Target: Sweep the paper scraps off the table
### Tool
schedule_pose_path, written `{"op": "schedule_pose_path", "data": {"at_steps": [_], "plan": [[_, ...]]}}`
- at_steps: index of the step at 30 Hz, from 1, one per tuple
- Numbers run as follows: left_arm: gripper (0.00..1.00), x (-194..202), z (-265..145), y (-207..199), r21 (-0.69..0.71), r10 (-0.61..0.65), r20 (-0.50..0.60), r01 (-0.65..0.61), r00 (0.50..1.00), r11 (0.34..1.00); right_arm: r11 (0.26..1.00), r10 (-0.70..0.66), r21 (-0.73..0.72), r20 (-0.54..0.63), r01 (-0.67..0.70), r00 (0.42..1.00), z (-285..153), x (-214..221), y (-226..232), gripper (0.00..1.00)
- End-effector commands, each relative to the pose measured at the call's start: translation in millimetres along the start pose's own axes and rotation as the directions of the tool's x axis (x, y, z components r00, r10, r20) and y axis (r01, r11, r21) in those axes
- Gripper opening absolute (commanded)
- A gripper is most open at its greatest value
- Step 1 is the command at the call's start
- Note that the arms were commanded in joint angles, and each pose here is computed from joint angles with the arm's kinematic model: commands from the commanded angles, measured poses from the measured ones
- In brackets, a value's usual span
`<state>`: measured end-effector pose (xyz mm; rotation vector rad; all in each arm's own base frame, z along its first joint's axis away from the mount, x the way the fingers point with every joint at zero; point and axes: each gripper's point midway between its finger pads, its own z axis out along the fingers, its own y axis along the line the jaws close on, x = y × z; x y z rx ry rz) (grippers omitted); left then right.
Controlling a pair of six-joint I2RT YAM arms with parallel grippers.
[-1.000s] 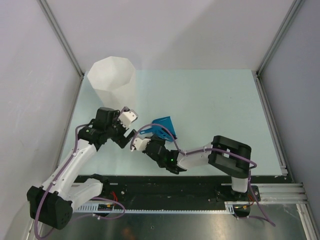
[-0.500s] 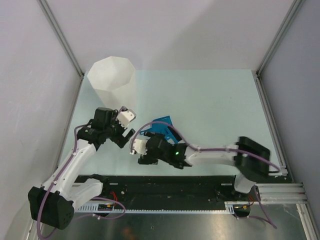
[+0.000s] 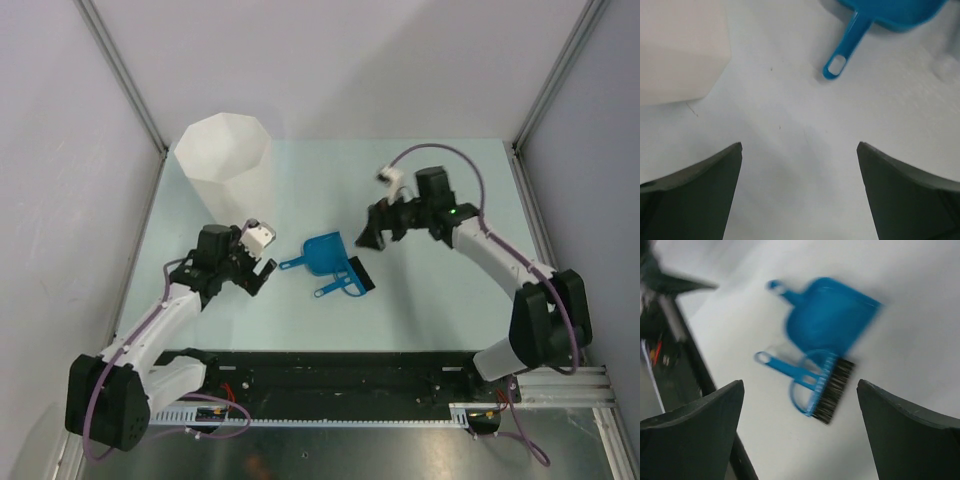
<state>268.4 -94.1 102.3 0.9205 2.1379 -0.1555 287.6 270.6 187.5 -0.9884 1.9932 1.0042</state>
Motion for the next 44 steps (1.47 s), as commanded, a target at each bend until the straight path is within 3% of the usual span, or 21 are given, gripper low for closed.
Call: {"op": "schedule_pose_path", "data": {"at_steps": [1,5,8,12,13,18,23,27,30,33,44], "plan": [[1.00,-19.2,20.6,24.5,-0.129,-0.067,0.165,0.089,0.984,0.988,0.879,0.374,0.258,0.149,-0.401,0.915,-35.0,4.0,-94.0,1.00],[1.00,-19.5,29.7,42.8,-0.235,-0.099,0.260,0.162,0.960,0.958,0.663,0.332,0.600,0.300,-0.447,0.894,-83.6,25.7,-169.9,1.00],[1.00,-23.1,32.4,50.7,-0.266,-0.114,0.346,0.214,0.931,0.940,0.543,0.220,0.730,0.354,-0.415,0.909,-114.4,45.2,-196.7,1.00],[1.00,-19.3,30.8,59.7,-0.313,-0.116,0.412,0.259,0.904,0.914,0.464,0.112,0.748,0.483,-0.476,0.868,-145.9,69.9,-211.3,1.00],[1.00,-19.7,29.7,64.0,-0.320,-0.122,0.425,0.275,0.897,0.907,0.452,0.026,0.747,0.535,-0.487,0.845,-161.7,59.9,-216.5,1.00],[1.00,-27.1,24.2,81.2,-0.336,-0.156,0.503,0.358,0.850,0.871,0.263,-0.051,0.829,0.523,-0.493,0.851,-186.7,128.5,-219.4,1.00],[1.00,-34.9,20.4,97.2,-0.351,-0.205,0.580,0.469,0.788,0.810,0.265,-0.235,0.835,0.540,-0.481,0.808,-205.8,112.9,-205.6,1.00],[1.00,-34.5,23.2,103.5,-0.369,-0.219,0.574,0.488,0.789,0.791,0.298,-0.319,0.820,0.568,-0.489,0.759,-205.4,126.0,-189.6,1.00],[1.00,-36.2,22.6,98.9,-0.353,-0.210,0.576,0.471,0.790,0.808,0.328,-0.346,0.833,0.545,-0.446,0.764,-196.0,115.5,-196.1,1.00],[1.00,-36.4,22.5,96.5,-0.345,-0.207,0.577,0.465,0.790,0.815,0.315,-0.262,0.848,0.509,-0.426,0.820,-183.4,125.0,-205.1,1.00],[1.00,-41.0,17.3,85.8,-0.316,-0.161,0.597,0.415,0.786,0.853,0.348,-0.265,0.841,0.512,-0.414,0.817,-181.5,120.8,-208.7,1.00]]}}
